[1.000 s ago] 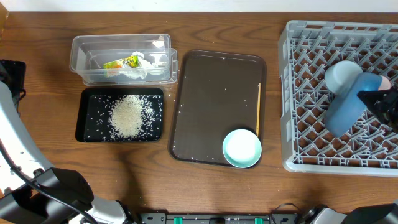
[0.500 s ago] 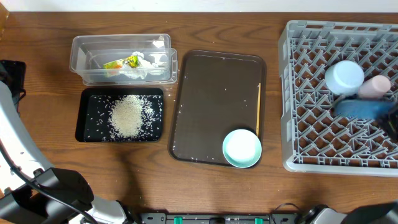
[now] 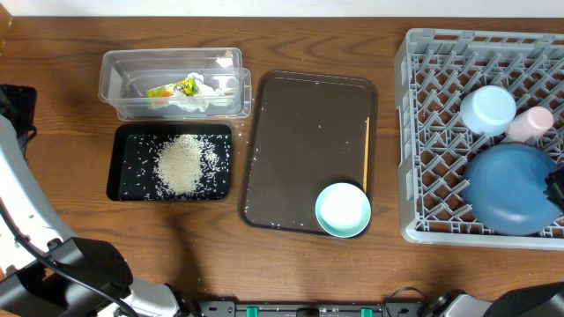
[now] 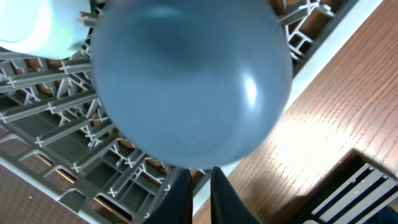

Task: Sort waste into correct bins and load items into the dishwasher rack
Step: 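Lower the blue plate upright into the rack's front right slots, then release the plate and reach the right gripper to the light green bowl, then grasp the light green bowl rim with the right gripper and lift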

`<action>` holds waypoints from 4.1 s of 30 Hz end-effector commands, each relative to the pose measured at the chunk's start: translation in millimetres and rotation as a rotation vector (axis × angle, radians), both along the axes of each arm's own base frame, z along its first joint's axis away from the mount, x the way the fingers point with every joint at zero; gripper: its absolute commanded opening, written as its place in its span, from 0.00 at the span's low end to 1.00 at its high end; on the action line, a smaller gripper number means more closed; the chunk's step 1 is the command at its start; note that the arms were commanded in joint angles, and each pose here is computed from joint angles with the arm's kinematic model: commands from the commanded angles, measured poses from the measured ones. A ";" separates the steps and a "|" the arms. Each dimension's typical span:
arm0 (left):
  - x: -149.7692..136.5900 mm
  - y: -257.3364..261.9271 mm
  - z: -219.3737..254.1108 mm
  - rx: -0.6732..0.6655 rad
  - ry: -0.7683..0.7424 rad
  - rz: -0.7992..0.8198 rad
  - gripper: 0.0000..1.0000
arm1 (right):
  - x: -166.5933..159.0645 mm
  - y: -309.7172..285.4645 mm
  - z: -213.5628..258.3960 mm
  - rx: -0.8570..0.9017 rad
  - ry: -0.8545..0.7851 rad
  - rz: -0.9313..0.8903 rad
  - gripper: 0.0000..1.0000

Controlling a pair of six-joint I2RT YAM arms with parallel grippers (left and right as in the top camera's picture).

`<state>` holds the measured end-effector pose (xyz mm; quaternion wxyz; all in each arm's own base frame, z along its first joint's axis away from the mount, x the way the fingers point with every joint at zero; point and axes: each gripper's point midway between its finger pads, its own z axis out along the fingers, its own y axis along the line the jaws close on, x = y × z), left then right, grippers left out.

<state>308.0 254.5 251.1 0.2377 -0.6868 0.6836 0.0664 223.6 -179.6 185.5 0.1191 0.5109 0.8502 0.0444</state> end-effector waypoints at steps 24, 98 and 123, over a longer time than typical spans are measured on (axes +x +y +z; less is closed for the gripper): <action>-1.5 1.1 -2.7 -0.001 0.014 -0.001 0.94 | 78.7 206.6 106.5 -0.043 -0.551 0.752 0.39; -1.5 1.1 -2.7 -0.001 0.014 -0.001 0.94 | -18.3 406.6 -122.9 -0.006 0.501 1.356 0.53; -1.5 1.1 -2.7 -0.001 0.014 -0.001 0.94 | -0.5 436.1 -138.5 0.057 0.345 1.358 0.01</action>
